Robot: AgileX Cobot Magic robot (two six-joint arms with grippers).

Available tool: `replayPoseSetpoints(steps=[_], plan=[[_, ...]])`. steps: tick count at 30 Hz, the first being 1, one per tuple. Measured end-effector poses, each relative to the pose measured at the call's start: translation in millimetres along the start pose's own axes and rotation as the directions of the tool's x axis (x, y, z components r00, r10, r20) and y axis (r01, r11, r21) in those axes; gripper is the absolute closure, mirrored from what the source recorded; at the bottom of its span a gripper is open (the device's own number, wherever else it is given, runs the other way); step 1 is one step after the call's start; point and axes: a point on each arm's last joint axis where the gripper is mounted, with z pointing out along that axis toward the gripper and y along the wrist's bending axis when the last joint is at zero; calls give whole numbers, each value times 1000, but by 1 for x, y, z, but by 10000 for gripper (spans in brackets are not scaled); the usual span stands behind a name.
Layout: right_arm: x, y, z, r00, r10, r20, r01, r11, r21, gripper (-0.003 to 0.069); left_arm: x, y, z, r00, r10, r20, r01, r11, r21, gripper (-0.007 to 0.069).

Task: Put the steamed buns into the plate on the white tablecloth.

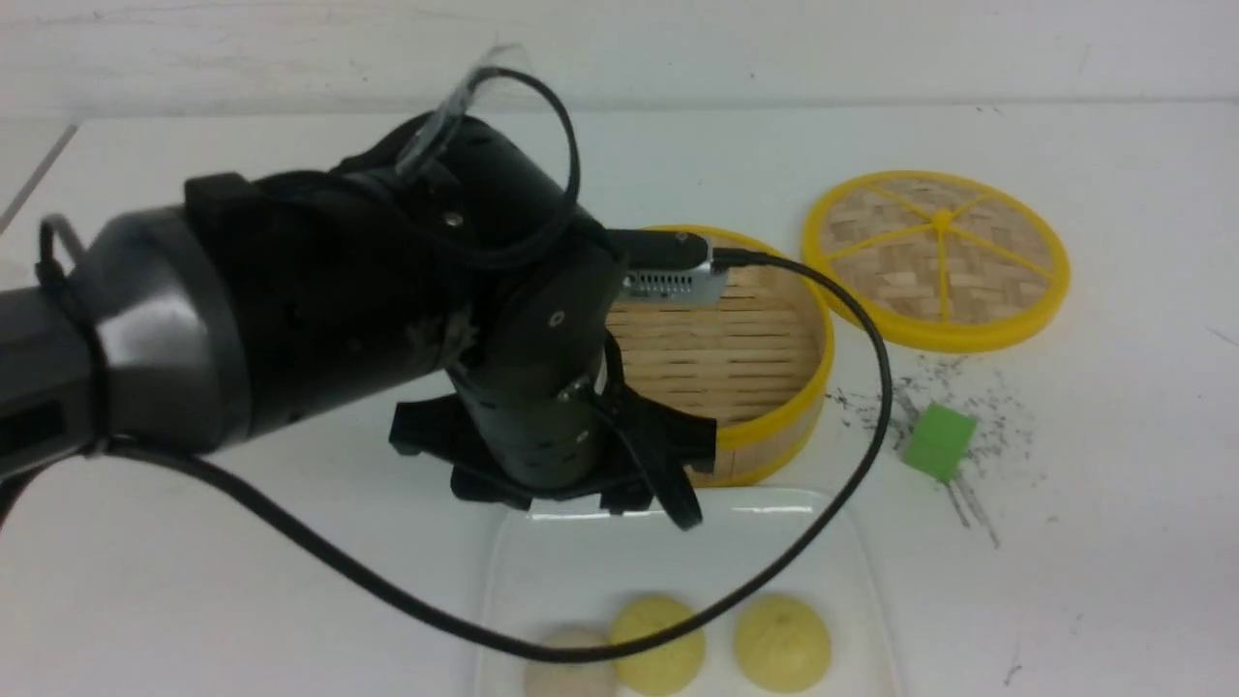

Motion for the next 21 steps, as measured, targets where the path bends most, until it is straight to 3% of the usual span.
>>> replayPoseSetpoints(steps=[7,9,10,11,15,18,21], plan=[[36,-14,-43,962,83,261,-89,996,10,675,0,1,0,1000,14,1,-14,1000,-9,319],[52,-7,-23,958,81,274,-67,996,-62,675,0,1,0,999,49,4,-49,999,-12,424],[53,-6,-21,959,78,273,-62,996,-69,675,0,1,0,998,56,5,-56,998,-13,433],[59,4,-5,967,53,251,-17,990,-142,675,-1,1,0,997,73,6,-73,997,-14,496],[66,24,21,970,13,244,67,946,-316,673,-1,1,0,996,84,6,-84,996,-14,607],[63,31,29,956,15,294,99,924,-370,671,0,1,0,996,87,5,-87,996,-11,623],[55,32,36,911,0,412,155,926,-344,670,-1,1,0,996,89,7,-89,996,-12,623]])
